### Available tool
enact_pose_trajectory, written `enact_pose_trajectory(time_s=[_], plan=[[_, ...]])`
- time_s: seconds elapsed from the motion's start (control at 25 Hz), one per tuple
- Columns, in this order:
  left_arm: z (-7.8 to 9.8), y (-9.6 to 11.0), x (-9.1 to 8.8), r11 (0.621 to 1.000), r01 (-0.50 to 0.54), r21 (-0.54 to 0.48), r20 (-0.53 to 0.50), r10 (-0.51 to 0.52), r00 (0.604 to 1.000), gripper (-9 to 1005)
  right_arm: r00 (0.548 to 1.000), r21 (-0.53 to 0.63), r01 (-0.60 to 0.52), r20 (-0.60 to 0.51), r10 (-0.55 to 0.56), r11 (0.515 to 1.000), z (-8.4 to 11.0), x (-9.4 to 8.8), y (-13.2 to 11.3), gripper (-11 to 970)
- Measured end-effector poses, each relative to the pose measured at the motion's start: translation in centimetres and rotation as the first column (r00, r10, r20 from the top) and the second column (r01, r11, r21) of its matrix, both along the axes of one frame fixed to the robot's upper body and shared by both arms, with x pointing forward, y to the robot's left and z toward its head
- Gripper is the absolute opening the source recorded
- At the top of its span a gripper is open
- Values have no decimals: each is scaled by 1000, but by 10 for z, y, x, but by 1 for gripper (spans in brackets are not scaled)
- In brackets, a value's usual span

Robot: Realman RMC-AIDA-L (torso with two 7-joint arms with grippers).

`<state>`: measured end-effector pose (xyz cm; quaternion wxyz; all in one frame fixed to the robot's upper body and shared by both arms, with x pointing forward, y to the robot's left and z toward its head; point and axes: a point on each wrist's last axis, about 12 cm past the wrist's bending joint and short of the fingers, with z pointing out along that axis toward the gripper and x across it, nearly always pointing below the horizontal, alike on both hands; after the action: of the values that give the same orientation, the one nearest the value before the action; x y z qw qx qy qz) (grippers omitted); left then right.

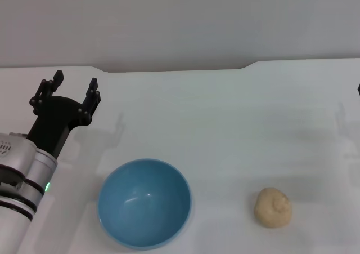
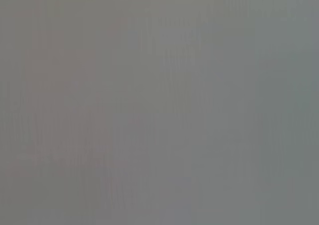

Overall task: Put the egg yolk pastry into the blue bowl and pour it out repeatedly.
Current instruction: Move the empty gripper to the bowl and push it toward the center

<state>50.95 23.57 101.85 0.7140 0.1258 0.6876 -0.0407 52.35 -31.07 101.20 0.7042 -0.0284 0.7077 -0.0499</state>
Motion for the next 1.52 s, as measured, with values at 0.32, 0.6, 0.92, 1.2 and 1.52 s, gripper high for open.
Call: enact_pose_trajectory(time_s=[0.32,0.6,0.92,1.2,1.52], plan=[[0,1,1,1000,-1,4,0,1,1000,697,1000,2,-1,-1,1,1000,0,0,1,467],[0,1,2,1000,1,-16,-8,-1,1000,776,1000,3,-2,-1,2,1000,0,0,1,467],[5,-1,11,995,11,-98,-28,-13,1000,874,1000,3,1,-4,-1,1000,-1,-2,0,468],[40,-10,59,986,20,-163,-233,-58,971,872,1000,0,6,-6,-6,1000,-2,-3,-1,468],[91,-16,91,996,22,-87,-449,-59,892,872,1000,-3,9,-6,-9,1000,-2,-4,-3,467]])
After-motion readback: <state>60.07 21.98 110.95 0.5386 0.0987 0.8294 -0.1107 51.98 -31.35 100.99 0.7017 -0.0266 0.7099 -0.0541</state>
